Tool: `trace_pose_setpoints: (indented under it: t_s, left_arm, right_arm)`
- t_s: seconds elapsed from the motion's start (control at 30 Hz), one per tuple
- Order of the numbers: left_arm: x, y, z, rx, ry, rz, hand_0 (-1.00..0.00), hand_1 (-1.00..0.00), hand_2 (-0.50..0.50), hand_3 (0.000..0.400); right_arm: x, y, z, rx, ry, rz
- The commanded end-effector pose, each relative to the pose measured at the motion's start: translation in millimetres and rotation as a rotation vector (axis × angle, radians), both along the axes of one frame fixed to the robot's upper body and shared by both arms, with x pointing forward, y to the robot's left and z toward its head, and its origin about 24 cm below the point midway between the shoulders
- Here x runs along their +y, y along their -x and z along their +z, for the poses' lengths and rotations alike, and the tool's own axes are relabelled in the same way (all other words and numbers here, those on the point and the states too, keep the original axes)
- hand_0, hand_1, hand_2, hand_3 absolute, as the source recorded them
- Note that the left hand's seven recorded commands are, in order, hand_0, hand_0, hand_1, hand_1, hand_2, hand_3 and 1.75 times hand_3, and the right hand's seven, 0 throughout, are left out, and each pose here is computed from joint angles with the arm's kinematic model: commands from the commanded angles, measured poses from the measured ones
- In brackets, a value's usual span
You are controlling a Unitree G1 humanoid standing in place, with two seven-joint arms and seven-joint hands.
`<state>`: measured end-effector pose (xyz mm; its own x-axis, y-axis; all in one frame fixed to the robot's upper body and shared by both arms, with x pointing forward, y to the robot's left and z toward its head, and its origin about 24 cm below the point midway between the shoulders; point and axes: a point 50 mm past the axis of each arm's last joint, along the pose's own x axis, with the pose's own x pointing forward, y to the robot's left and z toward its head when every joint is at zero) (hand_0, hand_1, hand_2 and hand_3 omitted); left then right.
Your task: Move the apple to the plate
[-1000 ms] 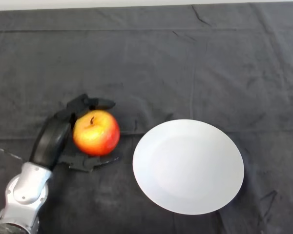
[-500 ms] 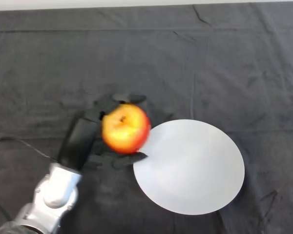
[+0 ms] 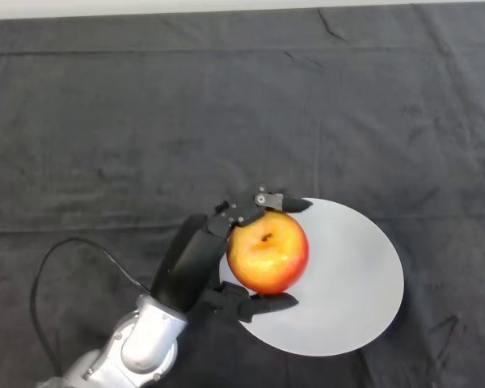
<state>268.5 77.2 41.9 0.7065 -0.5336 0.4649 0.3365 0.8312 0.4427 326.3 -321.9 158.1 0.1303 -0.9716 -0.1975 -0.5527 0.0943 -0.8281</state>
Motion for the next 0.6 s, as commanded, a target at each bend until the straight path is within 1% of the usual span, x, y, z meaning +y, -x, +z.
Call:
trace_pose_setpoints:
  t_s: [0.03, 0.07, 0.1, 0.13, 0.17, 0.2, 0.23, 0.27, 0.3, 0.6]
  left_arm:
    - [5, -7.3, 6.4, -0.025, -0.011, 0.006, -1.00, -0.89, -0.05, 0.400]
    - [5, -7.4, 5.2, -0.020, -0.015, 0.005, -1.00, -0.89, -0.06, 0.400]
    - [5, -7.5, 4.0, -0.015, -0.021, 0.004, -0.69, -0.81, 0.06, 0.325]
    - [5, -7.7, 3.0, -0.010, -0.025, 0.004, -0.34, -0.73, 0.19, 0.290]
    - [5, -8.0, 2.0, -0.005, -0.030, 0.004, -0.10, -0.68, 0.29, 0.273]
    - [5, -8.3, 1.1, -0.001, -0.035, 0.005, 0.00, -0.60, 0.30, 0.238]
    - [5, -8.7, 0.3, 0.004, -0.040, 0.005, 0.00, -0.51, 0.25, 0.202]
    - [5, -9.0, -0.5, 0.008, -0.044, 0.006, 0.00, -0.44, 0.22, 0.176]
    - [5, -9.4, -1.0, 0.012, -0.048, 0.007, 0.00, 0.00, 0.00, 0.000]
    - [10, -12.6, -5.5, 0.040, -0.081, 0.021, 0.00, 0.00, 0.00, 0.000]
  right_arm:
    - [-7.2, 3.4, 5.0, -0.015, 0.008, -0.0302]
    - [-7.2, 3.4, 5.0, -0.015, 0.008, -0.0302]
    - [-7.2, 3.4, 5.0, -0.015, 0.008, -0.0302]
    - [-7.2, 3.4, 5.0, -0.015, 0.008, -0.0302]
    - [-7.2, 3.4, 5.0, -0.015, 0.008, -0.0301]
    - [-7.2, 3.4, 5.0, -0.015, 0.008, -0.0301]
    - [-7.2, 3.4, 5.0, -0.015, 0.008, -0.0301]
    - [-7.2, 3.4, 5.0, -0.015, 0.008, -0.0301]
    - [-7.2, 3.4, 5.0, -0.015, 0.008, -0.0300]
    - [-7.2, 3.4, 5.0, -0.015, 0.008, -0.0299]
